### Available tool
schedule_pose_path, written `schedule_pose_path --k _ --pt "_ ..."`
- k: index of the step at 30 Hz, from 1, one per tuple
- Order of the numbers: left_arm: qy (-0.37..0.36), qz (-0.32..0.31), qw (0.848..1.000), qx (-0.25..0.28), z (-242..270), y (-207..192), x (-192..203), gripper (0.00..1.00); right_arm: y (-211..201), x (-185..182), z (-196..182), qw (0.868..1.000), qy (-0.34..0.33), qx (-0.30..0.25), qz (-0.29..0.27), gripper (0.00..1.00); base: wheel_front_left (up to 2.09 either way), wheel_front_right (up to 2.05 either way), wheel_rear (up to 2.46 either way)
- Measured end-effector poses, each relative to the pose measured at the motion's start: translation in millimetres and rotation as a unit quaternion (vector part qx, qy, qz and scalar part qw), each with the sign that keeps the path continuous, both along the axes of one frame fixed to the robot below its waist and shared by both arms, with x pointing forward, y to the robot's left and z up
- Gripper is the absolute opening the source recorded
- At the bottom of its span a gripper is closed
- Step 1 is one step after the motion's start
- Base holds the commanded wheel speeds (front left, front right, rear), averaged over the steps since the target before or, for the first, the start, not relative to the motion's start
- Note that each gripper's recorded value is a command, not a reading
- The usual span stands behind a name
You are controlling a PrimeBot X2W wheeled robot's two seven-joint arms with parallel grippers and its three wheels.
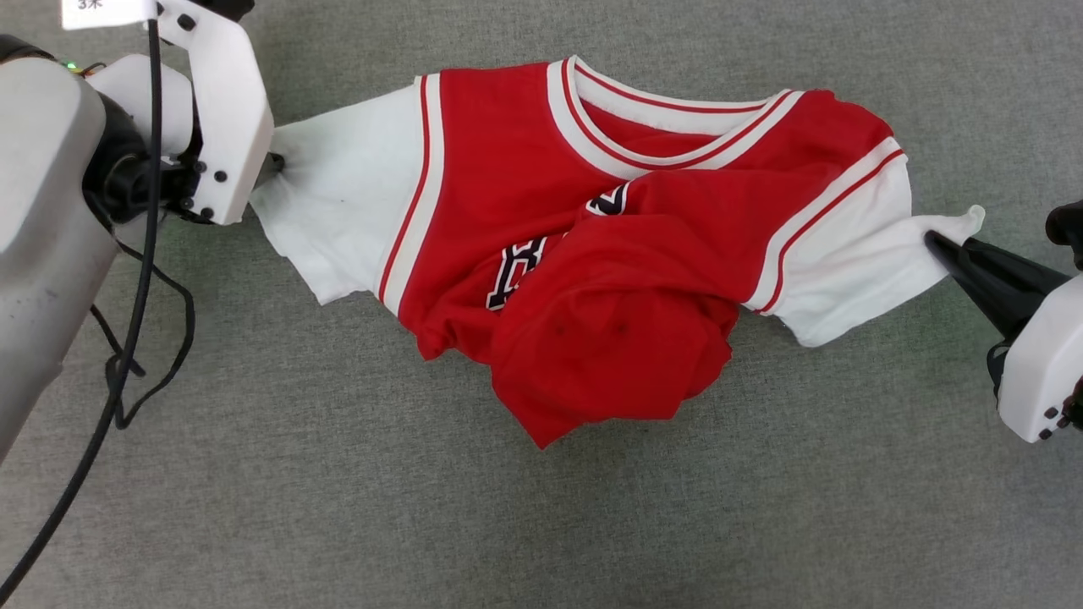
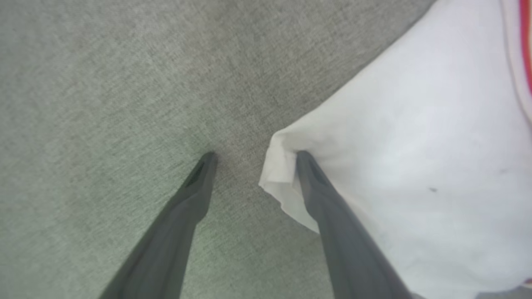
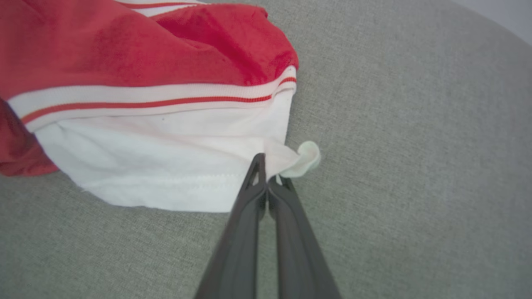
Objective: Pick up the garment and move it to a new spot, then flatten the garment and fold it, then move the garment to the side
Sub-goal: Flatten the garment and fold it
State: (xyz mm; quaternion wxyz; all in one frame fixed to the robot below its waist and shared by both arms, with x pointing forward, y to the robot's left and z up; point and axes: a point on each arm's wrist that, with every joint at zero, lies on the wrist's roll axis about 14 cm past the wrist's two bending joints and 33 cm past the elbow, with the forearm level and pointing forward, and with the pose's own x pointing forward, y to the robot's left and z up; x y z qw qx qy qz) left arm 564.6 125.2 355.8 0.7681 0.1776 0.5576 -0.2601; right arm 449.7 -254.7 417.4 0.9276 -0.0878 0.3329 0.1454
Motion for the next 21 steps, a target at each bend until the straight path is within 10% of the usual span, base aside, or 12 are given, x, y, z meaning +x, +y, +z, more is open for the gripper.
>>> schedule_pose_path --k 2,4,5,21 --pt "0.009 -0.002 1.0 0.0 -1.4 -0.9 -2.8 1.0 -0.8 1.2 -1.2 1.0 0.0 -0.001 -0.001 0.0 0.0 0.0 0.0" --pt "0.012 -0.009 1.0 0.003 -2.4 -1.4 -5.3 0.06 -0.4 3.2 -0.5 1.0 -0.002 -0.001 0.001 0.0 0.0 0.0 0.0" --pt "0.014 -0.01 1.0 0.002 -2.5 -1.6 -6.5 0.0 -0.1 4.8 0.4 1.0 -0.004 -0.002 0.002 0.0 0.0 0.0 0.0" --pt "-0.219 -0.02 0.971 -0.094 105.5 -9.3 8.4 0.0 6.5 22.5 71.7 0.993 -0.116 0.0 0.021 0.0 0.0 0.0 0.0"
